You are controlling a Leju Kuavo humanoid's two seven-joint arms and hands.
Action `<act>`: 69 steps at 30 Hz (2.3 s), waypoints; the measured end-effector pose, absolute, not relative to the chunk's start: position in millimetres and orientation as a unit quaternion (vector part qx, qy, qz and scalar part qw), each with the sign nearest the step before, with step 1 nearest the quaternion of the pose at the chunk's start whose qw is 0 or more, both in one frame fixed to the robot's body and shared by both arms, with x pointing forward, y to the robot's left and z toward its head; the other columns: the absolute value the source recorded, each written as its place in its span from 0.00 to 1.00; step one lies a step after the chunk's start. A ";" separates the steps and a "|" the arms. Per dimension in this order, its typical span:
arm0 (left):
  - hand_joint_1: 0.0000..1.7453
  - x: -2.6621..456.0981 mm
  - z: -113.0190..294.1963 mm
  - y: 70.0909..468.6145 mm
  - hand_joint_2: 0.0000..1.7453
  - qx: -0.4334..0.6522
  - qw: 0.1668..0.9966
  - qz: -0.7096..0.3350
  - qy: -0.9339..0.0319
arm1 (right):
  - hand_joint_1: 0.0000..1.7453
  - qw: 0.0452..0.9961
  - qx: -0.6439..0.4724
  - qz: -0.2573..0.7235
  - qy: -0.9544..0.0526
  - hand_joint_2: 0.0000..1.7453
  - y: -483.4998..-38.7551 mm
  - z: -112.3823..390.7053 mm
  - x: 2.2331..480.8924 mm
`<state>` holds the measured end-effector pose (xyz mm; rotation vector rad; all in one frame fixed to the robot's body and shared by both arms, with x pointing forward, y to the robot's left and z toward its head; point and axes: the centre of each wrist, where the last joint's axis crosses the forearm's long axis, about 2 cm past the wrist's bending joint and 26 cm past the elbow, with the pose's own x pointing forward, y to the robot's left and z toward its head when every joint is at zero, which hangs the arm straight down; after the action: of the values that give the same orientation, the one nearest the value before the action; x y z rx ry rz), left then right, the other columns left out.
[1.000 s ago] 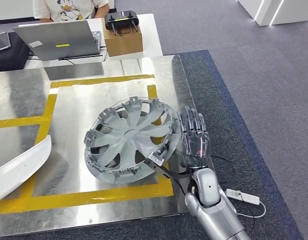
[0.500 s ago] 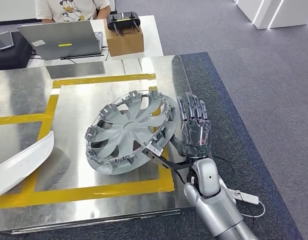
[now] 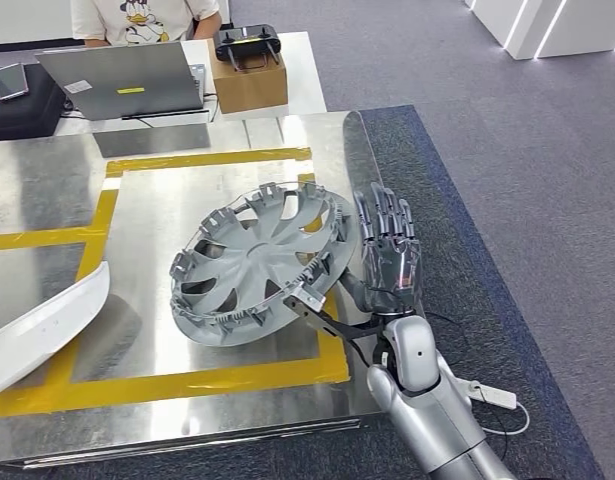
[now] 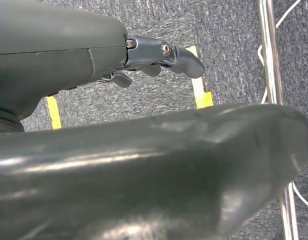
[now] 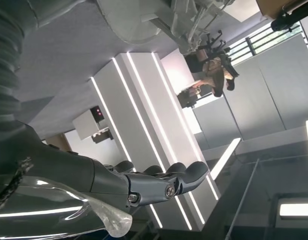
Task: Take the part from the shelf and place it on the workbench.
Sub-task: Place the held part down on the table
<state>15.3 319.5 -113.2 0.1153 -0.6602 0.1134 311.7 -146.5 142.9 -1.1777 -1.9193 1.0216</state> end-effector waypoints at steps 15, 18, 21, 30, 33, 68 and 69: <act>0.00 15.5 -113.2 319.5 0.00 0.057 0.943 0.056 -0.324 | 0.00 0.328 -0.450 0.390 -0.733 1.00 -146.1 143.2 311.8; 0.00 15.5 -113.2 319.5 0.00 0.057 0.943 0.056 -0.324 | 0.00 0.328 -0.450 0.390 -0.733 1.00 -146.1 143.2 311.8; 0.00 15.5 -113.2 319.5 0.00 0.057 0.943 0.056 -0.324 | 0.00 0.328 -0.450 0.390 -0.733 1.00 -146.1 143.2 311.8; 0.00 15.5 -113.2 319.5 0.00 0.057 0.943 0.056 -0.324 | 0.00 0.328 -0.450 0.390 -0.733 1.00 -146.1 143.2 311.8; 0.00 15.5 -113.2 319.5 0.00 0.057 0.943 0.056 -0.324 | 0.00 0.328 -0.450 0.390 -0.733 1.00 -146.1 143.2 311.8; 0.00 20.3 -112.8 320.5 0.00 0.057 0.941 0.055 -0.328 | 0.00 0.323 -0.450 0.383 -0.739 1.00 -143.2 149.5 313.9; 0.00 20.4 -112.8 320.5 0.00 0.057 0.941 0.055 -0.328 | 0.00 0.324 -0.450 0.382 -0.740 1.00 -142.8 149.8 313.9</act>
<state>20.4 320.5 -112.8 0.1163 -0.6699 0.1125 313.9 -142.8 149.8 -1.1801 -1.9405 1.0028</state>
